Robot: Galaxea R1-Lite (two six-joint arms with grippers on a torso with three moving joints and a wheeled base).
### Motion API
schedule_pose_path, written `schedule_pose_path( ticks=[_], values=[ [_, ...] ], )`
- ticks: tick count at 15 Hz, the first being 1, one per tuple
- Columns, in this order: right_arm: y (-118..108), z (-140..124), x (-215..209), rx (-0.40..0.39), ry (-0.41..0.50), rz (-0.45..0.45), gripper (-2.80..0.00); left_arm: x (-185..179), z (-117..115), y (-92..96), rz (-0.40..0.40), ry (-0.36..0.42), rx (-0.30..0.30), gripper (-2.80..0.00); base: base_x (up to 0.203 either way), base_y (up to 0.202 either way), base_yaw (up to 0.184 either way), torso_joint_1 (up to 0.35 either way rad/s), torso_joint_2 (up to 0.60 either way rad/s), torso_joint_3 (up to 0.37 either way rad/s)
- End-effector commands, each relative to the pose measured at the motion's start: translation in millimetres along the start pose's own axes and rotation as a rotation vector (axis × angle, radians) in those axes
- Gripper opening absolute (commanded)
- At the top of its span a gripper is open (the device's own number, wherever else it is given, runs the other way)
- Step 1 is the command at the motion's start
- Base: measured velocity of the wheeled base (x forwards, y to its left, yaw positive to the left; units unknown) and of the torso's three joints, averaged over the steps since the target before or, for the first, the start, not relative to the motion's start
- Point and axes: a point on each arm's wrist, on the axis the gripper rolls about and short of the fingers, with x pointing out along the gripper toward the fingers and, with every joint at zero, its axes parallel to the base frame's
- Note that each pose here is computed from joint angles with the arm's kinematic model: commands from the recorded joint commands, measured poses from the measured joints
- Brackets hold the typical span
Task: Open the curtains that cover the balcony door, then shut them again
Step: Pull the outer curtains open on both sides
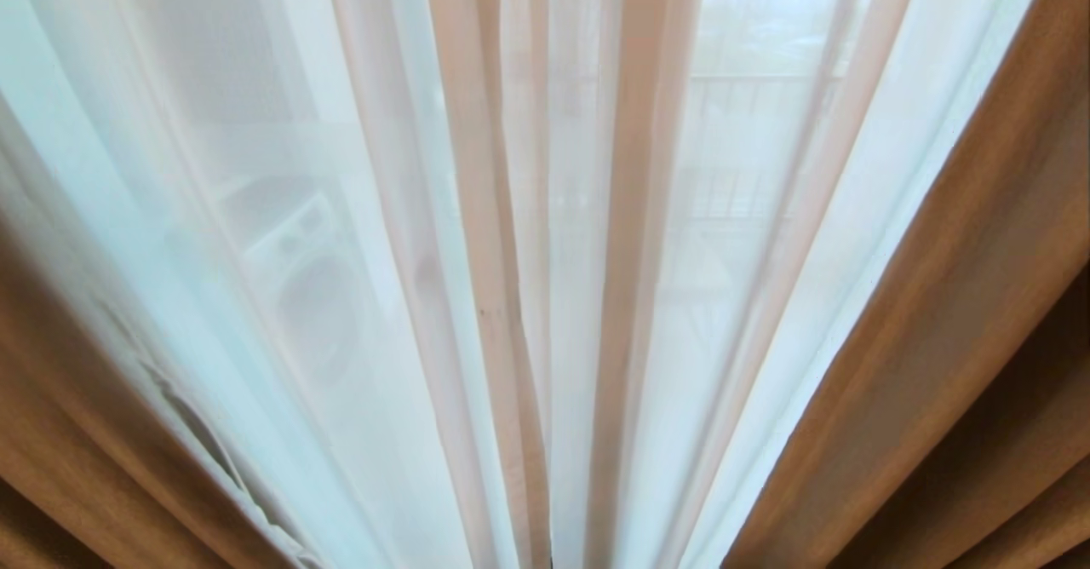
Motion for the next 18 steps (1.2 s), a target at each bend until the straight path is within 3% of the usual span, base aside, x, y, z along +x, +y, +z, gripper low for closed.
schedule_pose_path(
  ticks=[1,6,12,18],
  values=[
    [1,5,-7,-0.004,-0.009,0.0,0.0,0,0,0.0,0.0,0.0,-0.001,-2.8,0.0,0.0,0.0,0.0,0.0,0.0],
    [5,21,-31,-0.009,-0.031,-0.006,0.0,0,0,0.0,0.0,0.0,-0.001,-2.8,0.0,0.0,0.0,0.0,0.0,0.0],
    [18,40,-100,-0.046,-0.052,-0.04,0.0,0,0,0.0,0.002,0.0,-0.001,-2.8,0.0,0.0,0.0,0.0,0.0,0.0],
    [31,36,-160,-0.058,-0.031,-0.074,0.0,0,0,0.0,0.0,0.0,-0.001,-2.8,0.0,0.0,0.0,0.0,0.0,0.0]
  ],
)
